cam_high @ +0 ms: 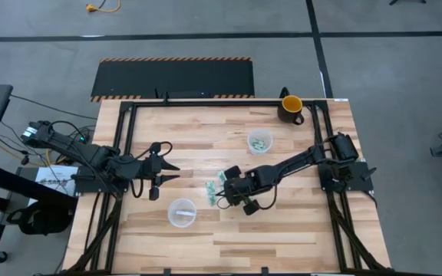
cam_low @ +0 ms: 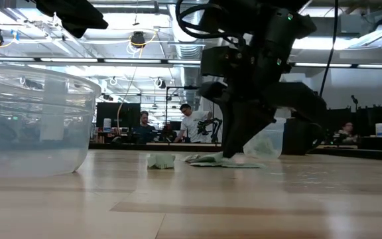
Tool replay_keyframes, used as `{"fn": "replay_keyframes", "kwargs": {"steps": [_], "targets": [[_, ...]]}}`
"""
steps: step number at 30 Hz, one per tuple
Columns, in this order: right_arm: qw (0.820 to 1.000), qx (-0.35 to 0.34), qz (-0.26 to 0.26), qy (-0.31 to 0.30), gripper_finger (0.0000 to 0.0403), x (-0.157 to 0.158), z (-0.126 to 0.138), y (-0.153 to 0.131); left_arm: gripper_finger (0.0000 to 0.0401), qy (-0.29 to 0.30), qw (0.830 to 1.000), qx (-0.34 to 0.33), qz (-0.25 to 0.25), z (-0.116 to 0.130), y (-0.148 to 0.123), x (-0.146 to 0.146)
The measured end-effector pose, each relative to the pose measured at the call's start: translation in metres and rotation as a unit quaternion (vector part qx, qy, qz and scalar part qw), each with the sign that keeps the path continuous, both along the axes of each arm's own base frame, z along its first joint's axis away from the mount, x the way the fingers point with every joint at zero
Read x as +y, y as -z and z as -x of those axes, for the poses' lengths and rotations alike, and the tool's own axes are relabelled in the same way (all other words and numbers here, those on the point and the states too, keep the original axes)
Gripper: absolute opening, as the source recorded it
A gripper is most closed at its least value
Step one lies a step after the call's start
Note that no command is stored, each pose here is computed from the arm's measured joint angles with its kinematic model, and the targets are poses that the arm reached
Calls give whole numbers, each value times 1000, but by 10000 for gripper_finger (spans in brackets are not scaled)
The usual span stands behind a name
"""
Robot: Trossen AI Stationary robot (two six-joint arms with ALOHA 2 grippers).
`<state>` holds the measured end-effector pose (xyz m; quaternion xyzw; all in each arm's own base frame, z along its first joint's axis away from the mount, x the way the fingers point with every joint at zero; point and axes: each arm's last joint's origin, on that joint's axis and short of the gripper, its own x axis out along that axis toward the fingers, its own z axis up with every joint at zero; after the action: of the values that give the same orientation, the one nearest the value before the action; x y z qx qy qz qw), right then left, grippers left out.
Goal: Pick and place Stevia / Truvia into bins
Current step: Put the stevia packet into the top transparent container
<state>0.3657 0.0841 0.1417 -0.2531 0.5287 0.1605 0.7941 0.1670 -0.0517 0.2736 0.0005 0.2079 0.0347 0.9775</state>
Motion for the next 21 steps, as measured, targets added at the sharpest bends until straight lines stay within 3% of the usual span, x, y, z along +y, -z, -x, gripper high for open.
{"fn": "replay_keyframes", "kwargs": {"steps": [10, 15, 21], "targets": [[999, 28, 27, 10, 1, -1, -1, -13, 98, 0, 1000, 0, 0, 0, 0, 0], [992, 50, 105, 47, 1, -5, -1, -28, 98, 0, 1000, 0, 0, 0, 0, 0], [971, 71, 212, 90, 0, -12, 1, -53, 98, 0, 1000, 0, -1, 0, 0, 0]]}}
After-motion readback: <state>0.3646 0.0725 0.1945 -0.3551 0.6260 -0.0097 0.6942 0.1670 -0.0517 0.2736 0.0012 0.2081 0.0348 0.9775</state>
